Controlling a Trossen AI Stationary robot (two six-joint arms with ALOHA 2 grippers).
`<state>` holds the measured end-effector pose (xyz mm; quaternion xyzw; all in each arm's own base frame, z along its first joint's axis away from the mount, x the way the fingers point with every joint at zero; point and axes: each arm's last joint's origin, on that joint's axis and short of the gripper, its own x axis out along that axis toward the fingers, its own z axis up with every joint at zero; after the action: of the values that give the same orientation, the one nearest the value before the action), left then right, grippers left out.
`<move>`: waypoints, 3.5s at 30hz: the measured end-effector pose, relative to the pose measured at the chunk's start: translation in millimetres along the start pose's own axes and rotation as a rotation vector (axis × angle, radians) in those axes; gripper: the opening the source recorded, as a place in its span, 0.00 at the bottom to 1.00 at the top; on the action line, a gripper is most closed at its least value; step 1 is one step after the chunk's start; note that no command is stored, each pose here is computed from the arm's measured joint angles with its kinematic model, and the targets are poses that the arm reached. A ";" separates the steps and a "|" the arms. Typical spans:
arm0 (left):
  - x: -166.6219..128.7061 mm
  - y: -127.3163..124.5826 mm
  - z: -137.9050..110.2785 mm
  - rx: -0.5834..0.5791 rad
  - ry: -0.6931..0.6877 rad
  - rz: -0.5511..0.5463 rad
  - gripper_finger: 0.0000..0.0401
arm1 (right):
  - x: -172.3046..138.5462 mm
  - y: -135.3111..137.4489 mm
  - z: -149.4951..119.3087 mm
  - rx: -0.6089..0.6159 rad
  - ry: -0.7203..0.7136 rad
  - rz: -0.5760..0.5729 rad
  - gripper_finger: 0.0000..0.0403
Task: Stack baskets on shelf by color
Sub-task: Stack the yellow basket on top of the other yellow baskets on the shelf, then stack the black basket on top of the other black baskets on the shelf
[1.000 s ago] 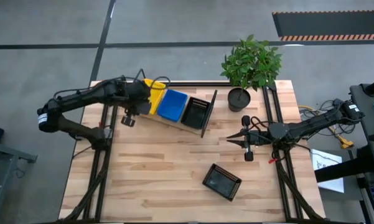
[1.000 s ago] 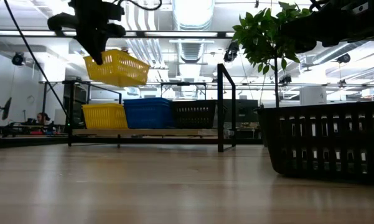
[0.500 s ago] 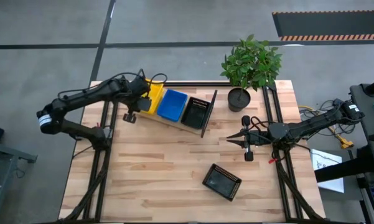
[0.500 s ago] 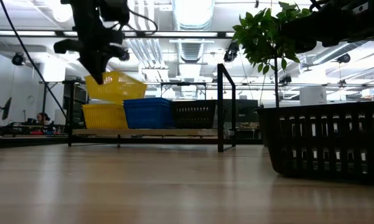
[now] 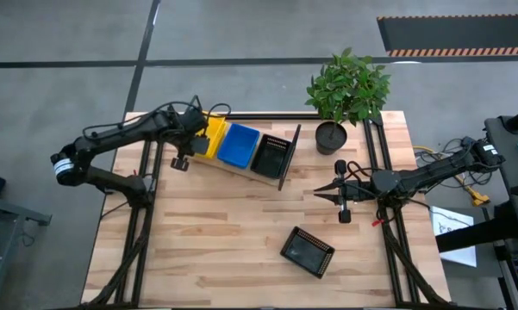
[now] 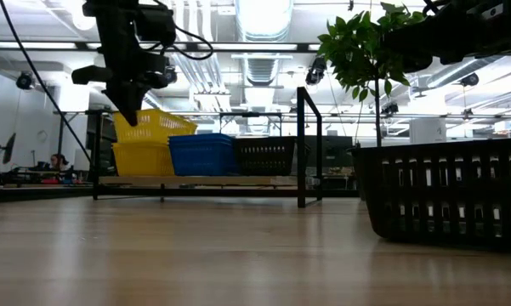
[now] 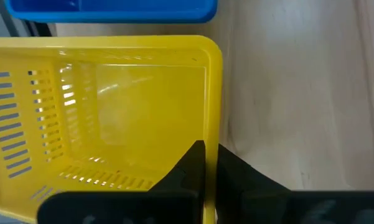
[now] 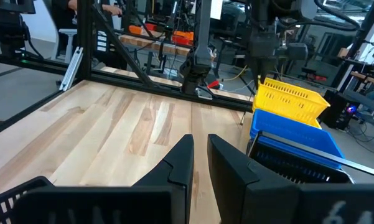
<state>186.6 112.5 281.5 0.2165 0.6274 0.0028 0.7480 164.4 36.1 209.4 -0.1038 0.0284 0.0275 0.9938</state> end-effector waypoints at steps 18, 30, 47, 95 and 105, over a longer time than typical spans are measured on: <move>6.5 -1.6 -1.6 0.024 0.032 0.020 0.00 | 0.0 0.1 -0.4 0.001 0.004 0.001 0.09; 18.3 -6.7 -4.3 0.029 0.051 0.012 0.00 | 0.0 0.1 -0.5 0.002 0.005 0.001 0.09; 6.5 -8.9 -1.1 -0.071 0.073 0.008 0.26 | 0.0 0.1 -0.6 0.002 0.006 0.001 0.10; 34.6 -40.3 12.8 -0.144 0.159 0.151 0.00 | 0.0 0.1 -0.6 0.009 0.006 0.001 0.10; 22.0 -53.2 29.3 -0.373 0.014 0.088 0.00 | 0.0 1.7 -0.2 0.032 -0.005 0.056 0.10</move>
<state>204.6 60.9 247.0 0.1009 0.6112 0.1533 0.7699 164.3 37.7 208.9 -0.0872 0.0292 0.0549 0.9942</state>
